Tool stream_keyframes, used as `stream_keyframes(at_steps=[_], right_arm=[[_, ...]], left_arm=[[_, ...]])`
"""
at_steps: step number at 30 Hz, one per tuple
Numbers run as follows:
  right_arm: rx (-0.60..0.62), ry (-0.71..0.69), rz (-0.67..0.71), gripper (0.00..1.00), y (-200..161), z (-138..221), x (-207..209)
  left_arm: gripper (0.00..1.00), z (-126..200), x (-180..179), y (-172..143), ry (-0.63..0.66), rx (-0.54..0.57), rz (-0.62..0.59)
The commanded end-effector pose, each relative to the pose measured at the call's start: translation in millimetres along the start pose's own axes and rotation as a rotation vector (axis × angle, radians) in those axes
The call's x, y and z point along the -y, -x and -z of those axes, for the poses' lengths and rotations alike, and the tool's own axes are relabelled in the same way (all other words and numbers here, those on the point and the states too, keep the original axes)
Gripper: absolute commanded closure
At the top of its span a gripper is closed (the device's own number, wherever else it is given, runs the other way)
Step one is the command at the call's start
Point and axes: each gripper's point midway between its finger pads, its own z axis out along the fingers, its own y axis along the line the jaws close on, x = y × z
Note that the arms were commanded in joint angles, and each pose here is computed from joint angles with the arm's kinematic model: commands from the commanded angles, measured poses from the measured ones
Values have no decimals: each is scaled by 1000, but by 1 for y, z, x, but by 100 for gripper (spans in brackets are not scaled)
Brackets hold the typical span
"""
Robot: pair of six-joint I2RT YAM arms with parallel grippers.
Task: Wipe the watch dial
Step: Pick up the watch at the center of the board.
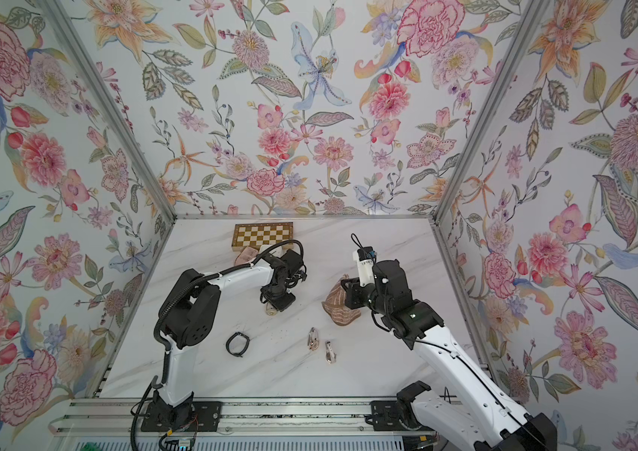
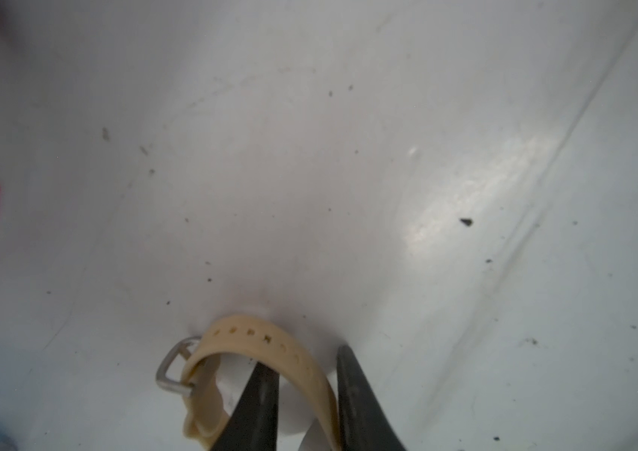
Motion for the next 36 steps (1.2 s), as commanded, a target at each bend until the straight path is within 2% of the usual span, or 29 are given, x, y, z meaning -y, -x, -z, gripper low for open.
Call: stream_keyframes(at_steps=[1,22,25,29,35,36], right_arm=[[31,-13,-9,100,3,4,2],[37,-19,-9,100,0,8,-1],[38,-19,-7,100,-1,8,-2],[41,-27,-5,100,-1,9,-1],[40,-39,-7,100,-4,10,3],[43,-37,-5,100,-4,10,2]], left_arm=[[76,-14,11,-29,-37,-129,-73],[77,-4,9,-35,-23,-147,-97],[83,-5,9,-36,-18,-154,-98],[86,-8,8,-39,-13,-167,-98],[100,-7,11,-39,-29,-167,-87],[100,-6,11,-39,-30,-165,-84]])
